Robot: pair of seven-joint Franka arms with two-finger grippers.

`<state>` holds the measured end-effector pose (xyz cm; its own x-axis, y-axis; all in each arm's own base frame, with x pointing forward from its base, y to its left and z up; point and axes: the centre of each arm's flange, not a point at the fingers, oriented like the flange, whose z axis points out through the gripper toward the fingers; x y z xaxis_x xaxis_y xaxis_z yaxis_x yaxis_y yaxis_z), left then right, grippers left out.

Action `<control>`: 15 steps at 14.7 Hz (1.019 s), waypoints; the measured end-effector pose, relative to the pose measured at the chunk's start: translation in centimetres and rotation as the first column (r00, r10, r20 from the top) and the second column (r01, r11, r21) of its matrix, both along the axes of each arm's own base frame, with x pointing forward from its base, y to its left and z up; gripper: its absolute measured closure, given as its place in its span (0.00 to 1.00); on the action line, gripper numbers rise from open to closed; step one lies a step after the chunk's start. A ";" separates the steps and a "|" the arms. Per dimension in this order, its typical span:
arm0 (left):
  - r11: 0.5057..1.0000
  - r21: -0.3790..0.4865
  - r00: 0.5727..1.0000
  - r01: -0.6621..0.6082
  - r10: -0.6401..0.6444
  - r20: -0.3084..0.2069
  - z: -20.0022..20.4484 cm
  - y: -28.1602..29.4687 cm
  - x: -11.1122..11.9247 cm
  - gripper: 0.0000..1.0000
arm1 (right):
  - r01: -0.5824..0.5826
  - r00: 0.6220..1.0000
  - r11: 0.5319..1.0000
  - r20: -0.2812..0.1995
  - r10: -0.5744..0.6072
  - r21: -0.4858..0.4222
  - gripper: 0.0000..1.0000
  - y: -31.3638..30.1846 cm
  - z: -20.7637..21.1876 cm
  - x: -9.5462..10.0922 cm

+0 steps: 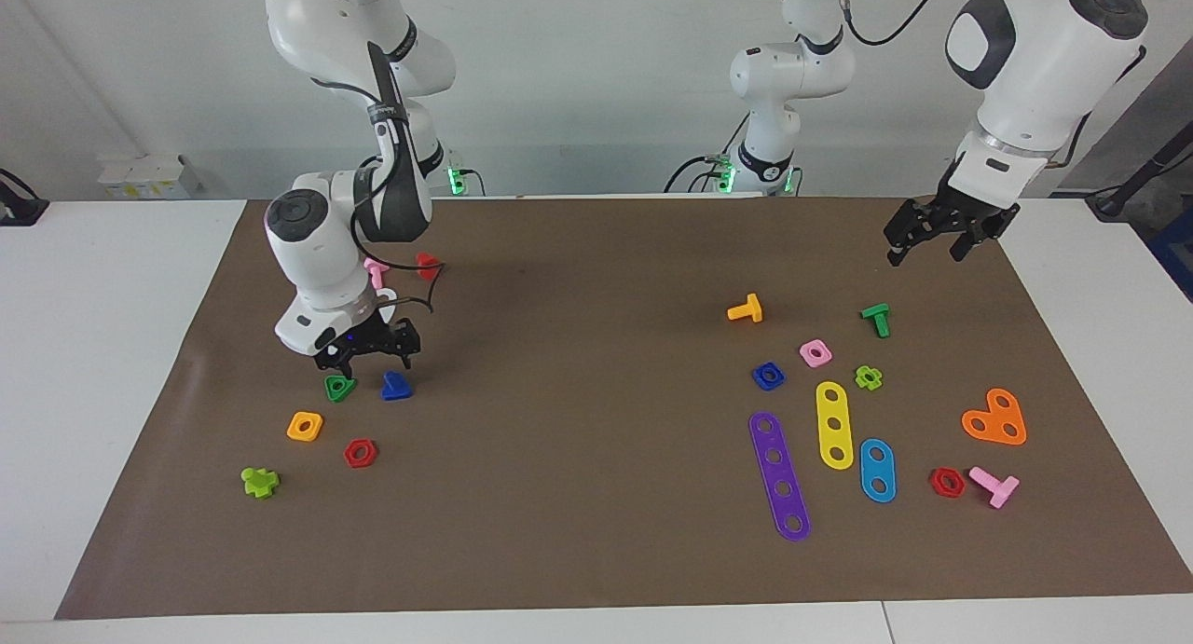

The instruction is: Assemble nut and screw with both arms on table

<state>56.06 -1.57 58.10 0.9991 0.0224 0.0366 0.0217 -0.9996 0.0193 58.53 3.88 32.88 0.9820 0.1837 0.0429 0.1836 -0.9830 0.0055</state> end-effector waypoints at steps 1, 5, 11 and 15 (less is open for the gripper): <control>1.000 0.000 1.000 0.000 0.000 0.000 0.0 0.0 0.0 0.00 | -0.003 1.000 1.000 -0.002 0.003 0.003 0.04 0.3 -0.3 0.0; 1.000 0.000 1.000 0.000 0.000 0.000 0.0 0.0 0.0 0.00 | -0.007 1.000 1.000 0.025 0.007 0.008 0.24 0.7 -0.8 0.0; 1.000 0.000 1.000 0.000 0.000 0.000 0.0 0.0 0.0 0.00 | -0.006 1.000 1.000 0.020 0.005 0.007 0.49 0.6 -2.2 -0.6; 1.000 0.000 1.000 0.000 0.000 0.000 0.0 0.0 0.0 0.00 | -0.005 1.000 1.000 0.019 0.005 0.007 0.64 0.6 -2.3 -0.6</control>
<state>56.06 -1.57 58.10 0.9991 0.0224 0.0366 0.0217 -0.9996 0.0193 57.91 4.52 30.63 0.9801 0.1882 0.0633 0.1885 -0.9821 0.0017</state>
